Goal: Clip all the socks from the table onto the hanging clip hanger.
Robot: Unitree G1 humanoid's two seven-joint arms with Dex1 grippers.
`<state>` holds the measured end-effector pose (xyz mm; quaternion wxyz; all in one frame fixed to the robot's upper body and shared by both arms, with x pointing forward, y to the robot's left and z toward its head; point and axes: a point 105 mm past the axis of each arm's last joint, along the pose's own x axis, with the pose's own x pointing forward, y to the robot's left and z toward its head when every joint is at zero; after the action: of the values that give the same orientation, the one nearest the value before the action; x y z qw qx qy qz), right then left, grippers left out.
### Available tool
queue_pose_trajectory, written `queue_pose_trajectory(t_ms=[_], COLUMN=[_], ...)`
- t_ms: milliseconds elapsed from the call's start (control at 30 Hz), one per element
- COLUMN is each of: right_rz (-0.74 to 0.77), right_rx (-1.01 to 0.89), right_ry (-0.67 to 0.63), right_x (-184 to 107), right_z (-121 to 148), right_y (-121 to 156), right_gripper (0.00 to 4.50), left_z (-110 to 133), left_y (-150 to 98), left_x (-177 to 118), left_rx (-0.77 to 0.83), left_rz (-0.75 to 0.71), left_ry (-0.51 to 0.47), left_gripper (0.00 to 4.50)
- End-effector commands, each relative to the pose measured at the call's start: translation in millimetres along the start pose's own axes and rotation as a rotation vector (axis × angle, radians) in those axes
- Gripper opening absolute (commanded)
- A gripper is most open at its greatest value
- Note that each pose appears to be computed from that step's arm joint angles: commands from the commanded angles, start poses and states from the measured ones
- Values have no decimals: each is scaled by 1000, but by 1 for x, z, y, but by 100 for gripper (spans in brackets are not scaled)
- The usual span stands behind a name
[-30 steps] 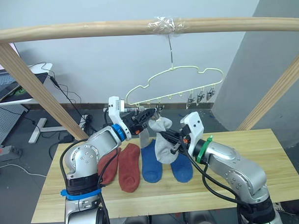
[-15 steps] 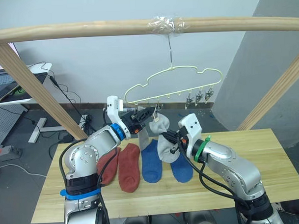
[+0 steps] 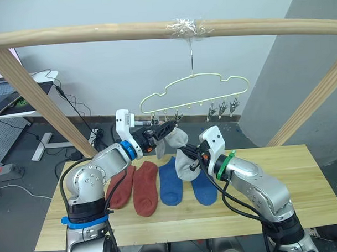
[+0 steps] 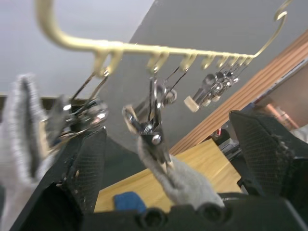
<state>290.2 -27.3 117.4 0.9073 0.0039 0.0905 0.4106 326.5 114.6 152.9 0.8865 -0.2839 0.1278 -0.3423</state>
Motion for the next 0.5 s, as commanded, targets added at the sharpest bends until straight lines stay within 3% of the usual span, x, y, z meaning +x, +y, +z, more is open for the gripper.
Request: queue_pose_trajectory(t_ms=[33, 233, 400, 500], right_rz=[34, 59, 13, -20], right_rx=[7, 70, 63, 36], right_ry=[-59, -49, 22, 48], right_x=[5, 8, 0, -8], right_z=[11, 5, -22, -31], right_y=[5, 4, -9, -16], right_gripper=[57, 253, 430, 441], left_z=[9, 4, -3, -9], left_y=[-17, -15, -21, -23], left_x=[-16, -27, -22, -21], left_rx=[79, 129, 130, 159], left_rz=[-56, -39, -58, -63], left_ry=[-2, 44, 48, 62], left_gripper=[450, 450, 450, 450])
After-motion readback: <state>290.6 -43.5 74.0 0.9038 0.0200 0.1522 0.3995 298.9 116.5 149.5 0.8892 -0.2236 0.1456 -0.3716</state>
